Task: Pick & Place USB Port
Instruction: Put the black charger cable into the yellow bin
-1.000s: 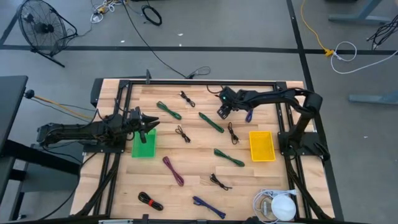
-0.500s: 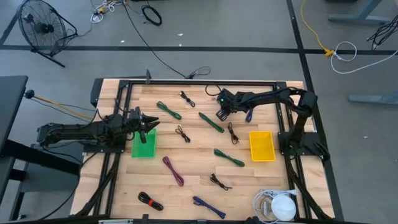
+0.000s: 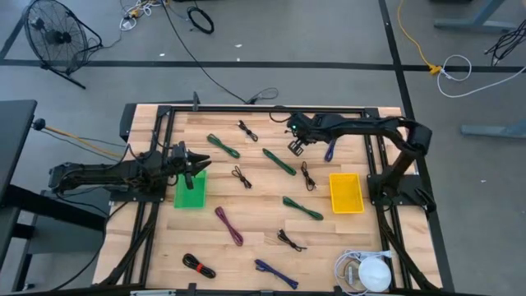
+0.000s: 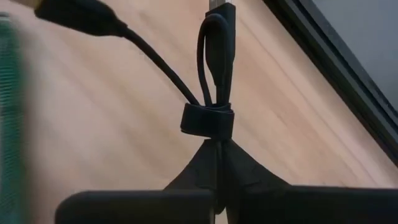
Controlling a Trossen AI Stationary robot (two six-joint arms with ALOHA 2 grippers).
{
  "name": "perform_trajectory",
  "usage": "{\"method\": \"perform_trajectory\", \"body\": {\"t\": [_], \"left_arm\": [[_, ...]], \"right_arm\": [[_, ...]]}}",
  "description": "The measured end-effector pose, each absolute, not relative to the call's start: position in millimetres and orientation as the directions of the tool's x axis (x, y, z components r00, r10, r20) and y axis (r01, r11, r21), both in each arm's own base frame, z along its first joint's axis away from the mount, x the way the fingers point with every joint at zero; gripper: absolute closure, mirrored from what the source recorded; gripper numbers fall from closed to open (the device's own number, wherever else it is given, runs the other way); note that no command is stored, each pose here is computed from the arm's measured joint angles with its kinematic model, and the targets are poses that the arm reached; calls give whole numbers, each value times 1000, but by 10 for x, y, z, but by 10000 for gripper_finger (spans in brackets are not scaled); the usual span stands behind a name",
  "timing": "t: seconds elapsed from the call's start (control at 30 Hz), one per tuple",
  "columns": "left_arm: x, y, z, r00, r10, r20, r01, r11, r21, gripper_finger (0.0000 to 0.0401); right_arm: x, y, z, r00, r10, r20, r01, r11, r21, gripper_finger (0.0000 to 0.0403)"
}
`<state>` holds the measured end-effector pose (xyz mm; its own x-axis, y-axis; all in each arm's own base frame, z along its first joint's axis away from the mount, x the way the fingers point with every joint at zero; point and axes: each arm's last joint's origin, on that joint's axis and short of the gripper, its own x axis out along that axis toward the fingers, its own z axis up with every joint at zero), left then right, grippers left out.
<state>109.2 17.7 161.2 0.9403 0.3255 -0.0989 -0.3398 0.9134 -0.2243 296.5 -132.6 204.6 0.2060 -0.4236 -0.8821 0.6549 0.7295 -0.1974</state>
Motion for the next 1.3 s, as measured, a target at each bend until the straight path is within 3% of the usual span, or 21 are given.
{"method": "perform_trajectory", "body": {"t": [0.27,0.5,0.9,1.1,1.3], "left_arm": [[1092,177,1608,940,326,-103,-341,913,-222,286],[1092,177,1608,940,326,-102,-341,913,-223,286],[1092,177,1609,940,326,-102,-341,913,-224,286],[1092,177,1609,940,326,-101,-341,913,-224,286],[1092,177,1609,940,326,-101,-341,913,-224,286]], "right_arm": [[2670,-432,2734,323,-397,-859,640,761,-110,402],[2173,382,2949,310,-361,-879,711,702,-38,402],[1647,1114,2779,178,-367,-913,876,482,-23,403],[1514,1203,2514,104,-373,-922,923,381,-50,403],[1483,1205,2269,102,-362,-927,940,340,-30,403]]}}
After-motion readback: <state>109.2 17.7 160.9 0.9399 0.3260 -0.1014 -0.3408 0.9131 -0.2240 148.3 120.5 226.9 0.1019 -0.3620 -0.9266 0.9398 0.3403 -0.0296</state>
